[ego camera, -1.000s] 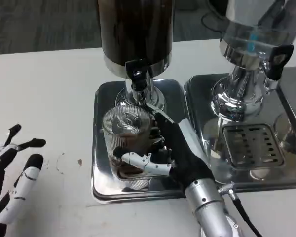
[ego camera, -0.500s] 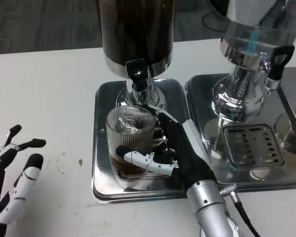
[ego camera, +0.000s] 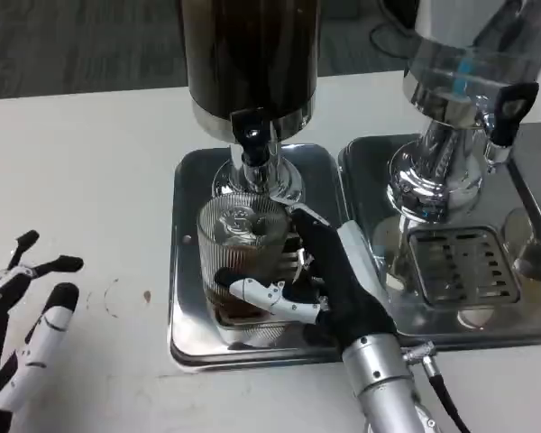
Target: Grasp the cup under the faucet to collect the drink, then remove the cup.
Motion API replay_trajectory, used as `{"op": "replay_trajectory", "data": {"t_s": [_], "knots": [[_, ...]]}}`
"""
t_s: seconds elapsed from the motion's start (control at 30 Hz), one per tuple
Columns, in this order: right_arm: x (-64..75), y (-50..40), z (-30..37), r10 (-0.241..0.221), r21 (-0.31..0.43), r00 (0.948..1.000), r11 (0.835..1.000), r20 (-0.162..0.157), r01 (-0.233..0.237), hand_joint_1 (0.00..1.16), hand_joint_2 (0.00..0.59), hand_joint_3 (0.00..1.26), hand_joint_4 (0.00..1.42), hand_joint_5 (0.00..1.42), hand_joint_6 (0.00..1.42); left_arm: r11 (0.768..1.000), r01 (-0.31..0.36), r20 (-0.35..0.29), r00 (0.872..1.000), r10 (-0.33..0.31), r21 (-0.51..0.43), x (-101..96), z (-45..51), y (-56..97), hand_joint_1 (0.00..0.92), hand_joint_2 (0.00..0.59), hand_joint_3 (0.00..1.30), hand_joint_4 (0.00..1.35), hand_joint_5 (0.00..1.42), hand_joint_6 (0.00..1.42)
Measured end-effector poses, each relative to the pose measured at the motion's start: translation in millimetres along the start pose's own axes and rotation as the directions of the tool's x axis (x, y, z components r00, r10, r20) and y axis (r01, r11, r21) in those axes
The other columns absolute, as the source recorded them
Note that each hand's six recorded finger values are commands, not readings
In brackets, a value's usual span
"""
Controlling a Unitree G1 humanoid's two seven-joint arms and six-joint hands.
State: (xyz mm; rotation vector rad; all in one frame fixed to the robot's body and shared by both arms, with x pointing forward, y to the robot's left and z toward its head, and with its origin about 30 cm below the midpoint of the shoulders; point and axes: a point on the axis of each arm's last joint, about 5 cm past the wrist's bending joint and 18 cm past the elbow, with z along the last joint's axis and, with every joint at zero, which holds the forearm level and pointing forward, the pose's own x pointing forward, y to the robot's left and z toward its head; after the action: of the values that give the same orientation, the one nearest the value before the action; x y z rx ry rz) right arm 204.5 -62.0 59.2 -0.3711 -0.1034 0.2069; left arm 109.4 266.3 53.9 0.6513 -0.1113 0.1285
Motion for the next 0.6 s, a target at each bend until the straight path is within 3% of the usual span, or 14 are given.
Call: {"op": "replay_trajectory", "data": {"t_s": [0.6], "knots": [[-1.1, -1.8, -4.0, -0.056, 0.012, 0.9984, 0.998, 0.005, 0.056, 1.01, 0.165, 0.4, 0.57, 0.87, 1.31, 1.0, 0.024, 0.005, 1.0, -0.024, -0.005, 4.6, -0.1, -1.6, 0.0, 0.244, 0.42, 0.07, 0.19, 0.02]]}}
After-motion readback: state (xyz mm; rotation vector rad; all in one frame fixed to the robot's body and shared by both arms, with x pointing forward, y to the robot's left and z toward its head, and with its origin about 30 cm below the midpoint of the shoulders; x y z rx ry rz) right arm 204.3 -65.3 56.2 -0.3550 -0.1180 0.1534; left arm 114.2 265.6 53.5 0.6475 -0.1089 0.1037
